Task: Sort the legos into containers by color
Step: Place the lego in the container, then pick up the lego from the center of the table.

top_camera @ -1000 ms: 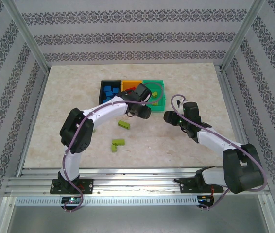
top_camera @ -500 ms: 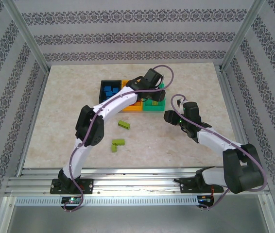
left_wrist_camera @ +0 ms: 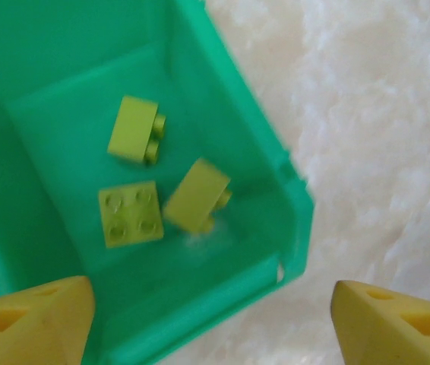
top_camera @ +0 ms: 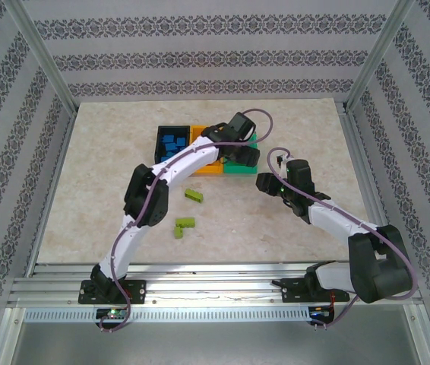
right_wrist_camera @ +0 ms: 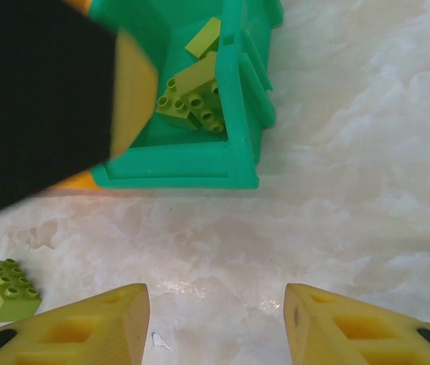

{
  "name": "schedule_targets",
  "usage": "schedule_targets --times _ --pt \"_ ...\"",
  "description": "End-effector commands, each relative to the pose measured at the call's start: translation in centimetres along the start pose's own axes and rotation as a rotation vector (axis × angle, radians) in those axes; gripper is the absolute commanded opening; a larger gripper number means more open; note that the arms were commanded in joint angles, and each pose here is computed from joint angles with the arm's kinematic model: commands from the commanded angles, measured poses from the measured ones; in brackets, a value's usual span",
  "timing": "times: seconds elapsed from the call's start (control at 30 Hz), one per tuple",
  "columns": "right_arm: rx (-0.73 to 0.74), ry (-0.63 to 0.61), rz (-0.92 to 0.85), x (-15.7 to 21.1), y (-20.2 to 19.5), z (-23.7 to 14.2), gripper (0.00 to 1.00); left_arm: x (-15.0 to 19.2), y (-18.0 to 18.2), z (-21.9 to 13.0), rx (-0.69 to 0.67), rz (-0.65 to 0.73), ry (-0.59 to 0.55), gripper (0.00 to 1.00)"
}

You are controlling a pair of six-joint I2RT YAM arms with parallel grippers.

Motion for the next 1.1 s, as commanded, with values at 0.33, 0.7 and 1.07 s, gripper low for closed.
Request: schedule_targets --times 0.33,0.7,1.07 --pt "-0.022 0.008 0.000 0.3 0.3 0.5 0.51 7.7 2.9 -6.8 -0.067 -0.004 -0.029 0.83" --pt "-0.014 0.023 -0.012 0.4 0.4 1.0 0.51 13.7 6.0 -7.0 -0.146 -0.047 0.094 0.94" --pt "-0.012 0.028 -0.015 0.5 0.4 1.2 0.51 15.0 7.7 -4.1 -0.162 -0.069 0.236 0.95"
Point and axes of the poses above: each hand's point on the last joint's axis, 136 mm out from that joint toward the fingers, its own z axis out along the fingers, its own y axis along the line the jaws close on, x = y × z, the point moved 9 cm from there along -z, back along the fingers, and after that the axes turned 4 degrees about z, right-handed, at the moved point
